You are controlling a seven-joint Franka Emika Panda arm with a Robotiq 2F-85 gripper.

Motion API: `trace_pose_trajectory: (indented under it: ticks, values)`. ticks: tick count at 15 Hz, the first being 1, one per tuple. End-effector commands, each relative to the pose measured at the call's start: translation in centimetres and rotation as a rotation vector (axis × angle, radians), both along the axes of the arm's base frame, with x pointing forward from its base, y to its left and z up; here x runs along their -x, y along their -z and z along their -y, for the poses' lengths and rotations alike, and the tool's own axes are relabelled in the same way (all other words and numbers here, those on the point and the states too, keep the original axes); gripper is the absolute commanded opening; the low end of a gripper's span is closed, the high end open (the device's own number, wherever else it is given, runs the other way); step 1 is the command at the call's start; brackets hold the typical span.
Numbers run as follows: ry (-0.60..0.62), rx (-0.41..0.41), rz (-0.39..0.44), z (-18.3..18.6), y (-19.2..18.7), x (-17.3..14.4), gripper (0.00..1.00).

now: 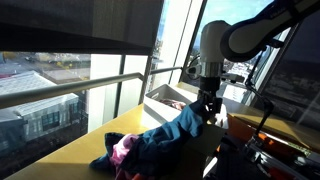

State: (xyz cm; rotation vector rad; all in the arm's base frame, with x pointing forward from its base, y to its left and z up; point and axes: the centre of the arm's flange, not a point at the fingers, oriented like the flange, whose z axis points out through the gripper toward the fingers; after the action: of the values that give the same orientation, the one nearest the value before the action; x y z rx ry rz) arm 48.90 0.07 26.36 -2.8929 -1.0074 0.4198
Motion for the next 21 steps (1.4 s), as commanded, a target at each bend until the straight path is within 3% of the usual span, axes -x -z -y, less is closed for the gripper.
trace_pose_trajectory:
  ticks: [1, 6, 8, 14, 17, 21]
  values:
    - [-0.003, -0.010, 0.007, 0.2, 0.9, -0.2, 0.45]
    - [0.004, -0.002, 0.016, 0.5, 0.1, 0.1, 0.11]
    - [0.003, 0.001, 0.038, 0.5, -1.8, 0.0, 0.01]
    - [-0.006, -0.001, 0.160, -0.6, -10.6, -1.0, 0.02]
    - [-0.042, -0.028, 0.236, -4.7, -15.5, -1.1, 0.02]
    - [-0.117, -0.037, 0.255, -11.3, -15.2, 0.2, 0.02]
